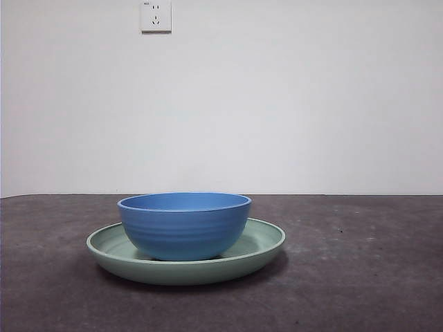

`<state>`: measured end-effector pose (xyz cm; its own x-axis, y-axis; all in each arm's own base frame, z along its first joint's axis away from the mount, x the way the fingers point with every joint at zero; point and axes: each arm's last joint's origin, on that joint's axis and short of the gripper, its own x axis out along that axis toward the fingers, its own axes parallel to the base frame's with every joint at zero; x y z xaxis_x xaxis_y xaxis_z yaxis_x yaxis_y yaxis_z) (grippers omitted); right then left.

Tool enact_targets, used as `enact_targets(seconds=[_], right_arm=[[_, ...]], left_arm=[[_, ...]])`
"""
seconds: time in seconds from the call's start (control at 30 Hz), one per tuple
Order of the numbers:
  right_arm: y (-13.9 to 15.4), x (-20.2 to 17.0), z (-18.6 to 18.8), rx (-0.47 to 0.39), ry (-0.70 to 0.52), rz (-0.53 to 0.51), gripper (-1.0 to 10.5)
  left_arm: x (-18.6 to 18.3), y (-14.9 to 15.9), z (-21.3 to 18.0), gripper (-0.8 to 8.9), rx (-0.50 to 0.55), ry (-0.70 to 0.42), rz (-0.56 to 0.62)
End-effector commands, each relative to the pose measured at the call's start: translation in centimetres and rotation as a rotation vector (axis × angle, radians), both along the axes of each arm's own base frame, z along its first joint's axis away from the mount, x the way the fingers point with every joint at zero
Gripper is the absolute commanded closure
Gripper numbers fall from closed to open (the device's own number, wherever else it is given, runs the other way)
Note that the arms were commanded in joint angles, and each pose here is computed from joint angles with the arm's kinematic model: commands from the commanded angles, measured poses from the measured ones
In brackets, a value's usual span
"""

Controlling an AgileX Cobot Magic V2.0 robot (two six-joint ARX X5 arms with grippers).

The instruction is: Pick up the blue bowl, put it on the green plate, put it on desk

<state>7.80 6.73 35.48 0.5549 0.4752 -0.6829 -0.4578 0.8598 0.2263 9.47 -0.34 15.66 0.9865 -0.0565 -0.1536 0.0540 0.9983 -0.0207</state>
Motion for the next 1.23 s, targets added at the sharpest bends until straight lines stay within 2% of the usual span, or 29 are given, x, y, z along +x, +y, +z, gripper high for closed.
enact_targets(seconds=[0.03, 0.23, 0.33, 0.47, 0.8, 1.0, 1.23], right_arm=[[0.1, 1.0, -1.3, 0.011, -0.105, -0.019, 9.1], [-1.0, 3.0, -7.5, 0.1, -0.481, -0.137, 9.1], [-2.1, 3.0, -10.8, 0.154, -0.617, -0.231, 9.1], [-3.6, 2.5, -14.4, 0.167, -0.73, -0.353, 9.1], [-5.8, 1.9, -18.7, 0.109, -0.787, -0.543, 9.1], [-6.8, 1.9, -19.5, 0.002, -0.728, -0.627, 9.1], [-6.8, 1.8, -20.4, -0.07, -0.656, -0.592, 9.1]], left_arm=[[0.1, 0.0, -0.7, 7.78, 0.008, 0.024, -0.001], [0.1, 0.0, -0.7, 7.78, 0.008, 0.024, 0.0], [0.1, 0.0, -0.7, 7.78, 0.008, 0.024, 0.0], [0.1, 0.0, -0.7, 7.78, 0.008, 0.024, 0.0], [0.1, 0.0, -0.7, 7.78, 0.008, 0.024, -0.001], [0.1, 0.0, -0.7, 7.78, 0.008, 0.024, -0.001], [0.1, 0.0, -0.7, 7.78, 0.008, 0.024, -0.001]])
